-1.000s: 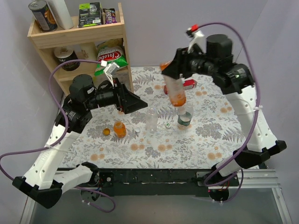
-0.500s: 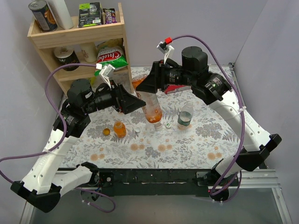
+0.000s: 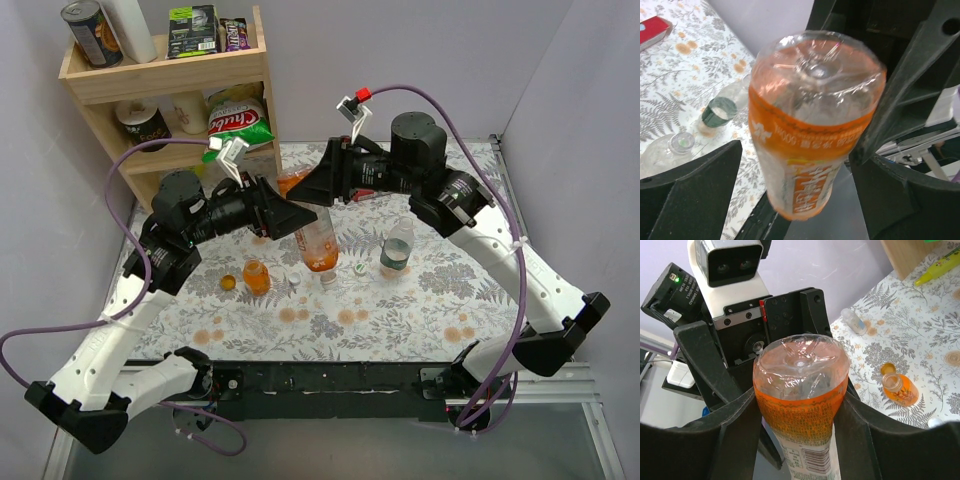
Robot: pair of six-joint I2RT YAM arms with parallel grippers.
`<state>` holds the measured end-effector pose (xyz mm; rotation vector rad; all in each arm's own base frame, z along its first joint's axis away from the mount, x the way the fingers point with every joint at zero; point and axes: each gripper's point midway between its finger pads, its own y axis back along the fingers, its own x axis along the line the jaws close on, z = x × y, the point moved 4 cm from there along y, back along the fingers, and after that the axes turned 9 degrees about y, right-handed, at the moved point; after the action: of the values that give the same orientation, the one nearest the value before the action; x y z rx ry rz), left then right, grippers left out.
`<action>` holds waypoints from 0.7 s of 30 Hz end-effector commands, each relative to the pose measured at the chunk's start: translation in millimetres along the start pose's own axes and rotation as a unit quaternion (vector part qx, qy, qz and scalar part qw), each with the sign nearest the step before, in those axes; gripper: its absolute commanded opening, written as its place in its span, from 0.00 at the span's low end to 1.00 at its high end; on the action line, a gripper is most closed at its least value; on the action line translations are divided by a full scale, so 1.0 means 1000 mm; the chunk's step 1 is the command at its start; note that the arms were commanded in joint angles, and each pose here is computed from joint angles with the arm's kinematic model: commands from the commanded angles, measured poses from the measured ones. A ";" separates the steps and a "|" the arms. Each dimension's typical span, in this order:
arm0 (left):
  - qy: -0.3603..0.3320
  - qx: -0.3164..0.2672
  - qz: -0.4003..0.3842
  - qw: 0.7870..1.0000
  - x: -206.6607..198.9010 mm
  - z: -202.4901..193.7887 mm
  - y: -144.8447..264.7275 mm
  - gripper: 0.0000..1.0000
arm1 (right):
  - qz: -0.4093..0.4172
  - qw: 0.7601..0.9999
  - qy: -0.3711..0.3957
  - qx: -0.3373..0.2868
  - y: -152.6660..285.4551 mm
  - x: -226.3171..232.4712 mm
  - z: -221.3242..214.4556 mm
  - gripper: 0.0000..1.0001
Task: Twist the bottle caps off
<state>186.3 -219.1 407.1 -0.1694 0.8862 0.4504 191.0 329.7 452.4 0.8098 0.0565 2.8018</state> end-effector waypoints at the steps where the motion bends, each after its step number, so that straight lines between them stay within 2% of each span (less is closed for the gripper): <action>1: 0.011 -0.017 -0.032 0.999 -0.010 0.001 -0.003 0.82 | 0.027 0.998 0.023 -0.050 0.008 0.020 0.017 0.31; 4: 0.015 -0.019 -0.046 0.999 -0.014 -0.004 -0.007 0.71 | 0.026 0.998 0.020 -0.053 0.007 0.019 0.014 0.32; 7: 0.014 -0.012 -0.048 0.999 -0.016 -0.010 -0.009 0.54 | 0.022 0.998 0.019 -0.059 0.009 0.018 0.011 0.32; 8: 0.016 -0.008 -0.048 0.999 -0.016 -0.013 -0.010 0.45 | 0.018 0.998 0.022 -0.061 0.011 0.017 0.012 0.32; 12: 0.018 -0.010 -0.045 0.999 -0.016 -0.015 -0.008 0.34 | -0.007 0.997 0.028 -0.074 0.018 0.014 0.012 0.37; 15: 0.021 -0.034 -0.028 0.999 -0.014 -0.009 -0.006 0.30 | -0.033 0.994 0.036 -0.097 0.028 0.012 0.015 0.59; 16: 0.022 -0.048 -0.017 0.998 -0.012 -0.005 -0.007 0.29 | -0.044 0.993 0.039 -0.107 0.032 0.012 0.017 0.75; 19: 0.041 -0.068 0.006 0.997 -0.007 0.000 -0.005 0.28 | -0.094 0.984 0.044 -0.148 0.054 0.008 0.025 0.87; 21: 0.059 -0.093 0.024 0.994 -0.005 0.006 -0.003 0.27 | -0.125 0.974 0.050 -0.181 0.073 0.007 0.028 0.88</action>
<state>180.2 -235.4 408.3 -0.2582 0.9279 0.4437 188.0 301.1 444.8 0.7235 -0.0633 2.6370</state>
